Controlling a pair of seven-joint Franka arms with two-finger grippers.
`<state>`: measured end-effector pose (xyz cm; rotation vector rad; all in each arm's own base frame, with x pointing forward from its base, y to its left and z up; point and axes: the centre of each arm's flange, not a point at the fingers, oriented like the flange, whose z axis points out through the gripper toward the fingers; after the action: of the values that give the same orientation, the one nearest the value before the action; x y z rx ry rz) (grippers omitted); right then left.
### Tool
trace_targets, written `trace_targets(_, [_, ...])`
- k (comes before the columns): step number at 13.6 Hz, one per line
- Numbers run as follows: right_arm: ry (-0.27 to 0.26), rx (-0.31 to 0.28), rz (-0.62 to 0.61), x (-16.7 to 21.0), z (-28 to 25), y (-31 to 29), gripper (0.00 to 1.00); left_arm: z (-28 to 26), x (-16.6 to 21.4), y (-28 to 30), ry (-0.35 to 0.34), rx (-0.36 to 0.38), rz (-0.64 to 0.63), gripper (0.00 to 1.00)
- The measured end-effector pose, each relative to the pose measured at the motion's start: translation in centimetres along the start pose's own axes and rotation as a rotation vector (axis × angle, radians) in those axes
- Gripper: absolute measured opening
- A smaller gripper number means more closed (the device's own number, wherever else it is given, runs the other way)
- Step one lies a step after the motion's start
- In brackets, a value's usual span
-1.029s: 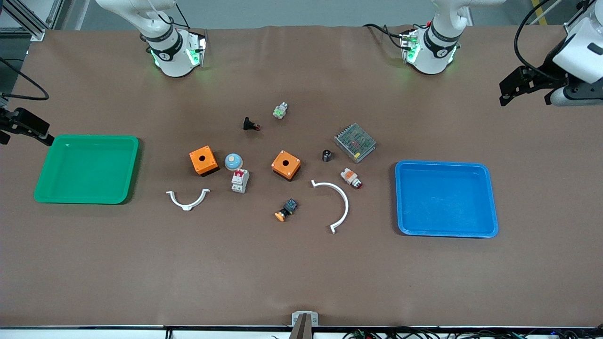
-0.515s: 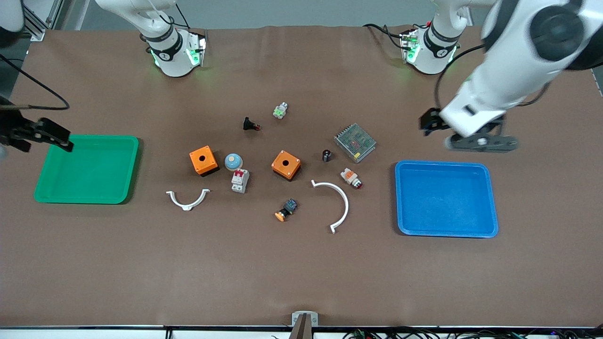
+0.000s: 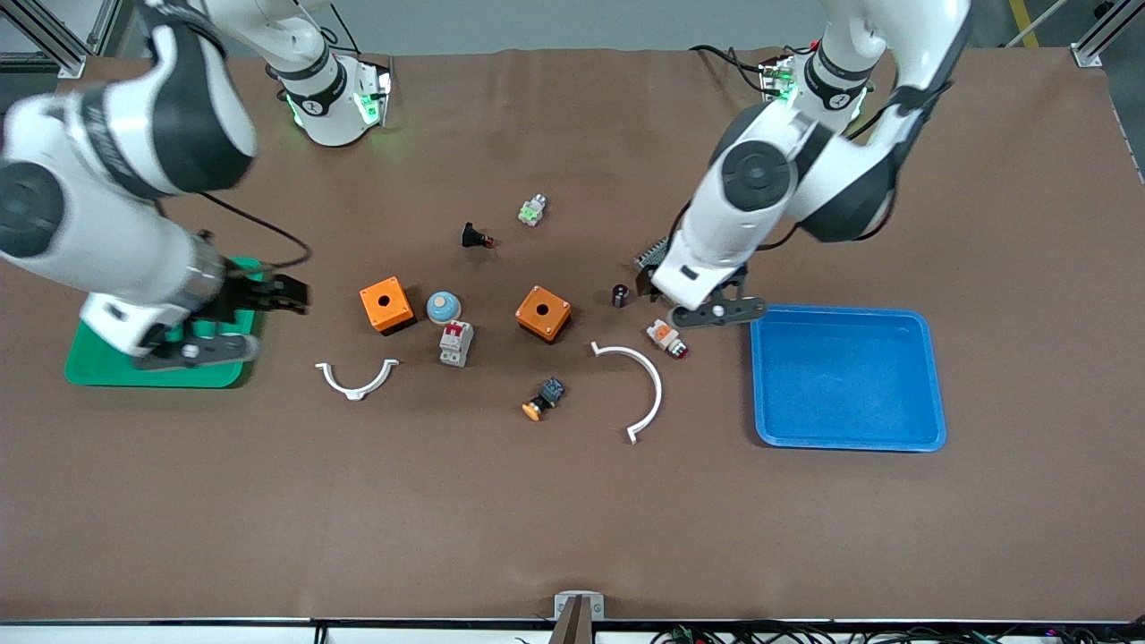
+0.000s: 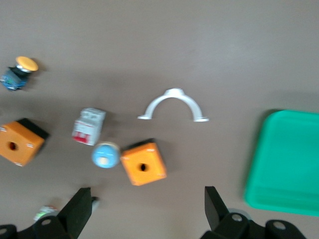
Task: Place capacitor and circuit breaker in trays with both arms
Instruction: 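Lower the left gripper to the capacitor while the right gripper reaches the breaker, then close the left gripper on the capacitor while the right gripper grasps the breaker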
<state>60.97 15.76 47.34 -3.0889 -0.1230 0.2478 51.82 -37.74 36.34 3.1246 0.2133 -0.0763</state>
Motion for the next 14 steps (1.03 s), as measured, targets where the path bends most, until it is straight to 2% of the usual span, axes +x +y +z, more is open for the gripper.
trace_targets(2, [0.004,0.018,0.031,0.3,4.3,-3.5,1.00,4.3,-1.1,2.2,0.009,0.032,-0.043,0.96])
trace_targets(6, [0.041,0.011,0.107,-1.1,11.3,-9.1,1.00,10.5,-3.2,5.4,-0.019,0.005,-0.108,0.87])
trace_targets(7, [0.039,0.006,0.130,-1.4,12.9,-10.2,1.00,11.5,-3.4,5.6,-0.028,0.004,-0.109,0.80])
trace_targets(10, [0.035,-0.008,0.171,-1.2,17.0,-12.1,1.00,13.2,-3.6,5.5,-0.049,0.012,-0.110,0.77])
trace_targets(11, [0.028,-0.014,0.178,-1.1,17.9,-12.1,1.00,13.6,-3.7,5.5,-0.051,0.010,-0.110,0.71])
trace_targets(14, [0.008,-0.013,0.220,-0.7,19.7,-11.8,1.00,14.9,-4.2,5.3,-0.060,0.009,-0.108,0.66])
